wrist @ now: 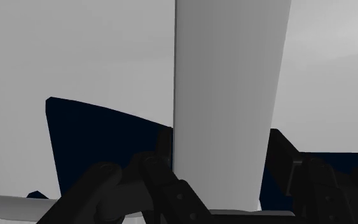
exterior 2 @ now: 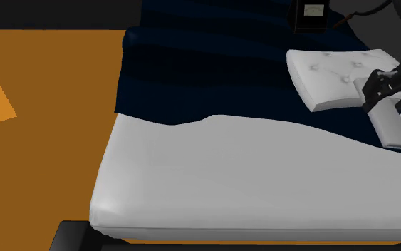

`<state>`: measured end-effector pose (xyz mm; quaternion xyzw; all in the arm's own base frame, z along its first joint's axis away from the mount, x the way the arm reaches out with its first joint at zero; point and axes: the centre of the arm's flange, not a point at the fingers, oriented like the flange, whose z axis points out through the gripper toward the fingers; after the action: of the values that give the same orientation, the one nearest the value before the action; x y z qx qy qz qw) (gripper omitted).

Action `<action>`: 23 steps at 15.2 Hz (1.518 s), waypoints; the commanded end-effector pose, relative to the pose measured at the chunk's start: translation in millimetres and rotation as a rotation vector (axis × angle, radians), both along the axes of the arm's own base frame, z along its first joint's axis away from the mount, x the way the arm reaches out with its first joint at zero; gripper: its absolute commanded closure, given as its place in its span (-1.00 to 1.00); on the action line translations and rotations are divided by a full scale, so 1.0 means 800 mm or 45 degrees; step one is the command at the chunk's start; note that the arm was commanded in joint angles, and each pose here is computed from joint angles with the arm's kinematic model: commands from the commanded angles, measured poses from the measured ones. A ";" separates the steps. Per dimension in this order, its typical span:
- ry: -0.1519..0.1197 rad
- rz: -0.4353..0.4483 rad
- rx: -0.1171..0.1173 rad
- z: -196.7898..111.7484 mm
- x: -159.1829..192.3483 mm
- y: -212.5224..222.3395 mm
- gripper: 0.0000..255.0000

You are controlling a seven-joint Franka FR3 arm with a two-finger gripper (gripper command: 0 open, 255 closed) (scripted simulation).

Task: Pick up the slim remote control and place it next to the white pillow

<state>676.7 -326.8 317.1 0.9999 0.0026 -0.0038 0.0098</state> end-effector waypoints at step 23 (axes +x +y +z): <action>-0.001 0.001 0.000 -0.155 -0.002 -0.009 1.00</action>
<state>676.0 -334.0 198.2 0.9999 0.0031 -0.0040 0.0096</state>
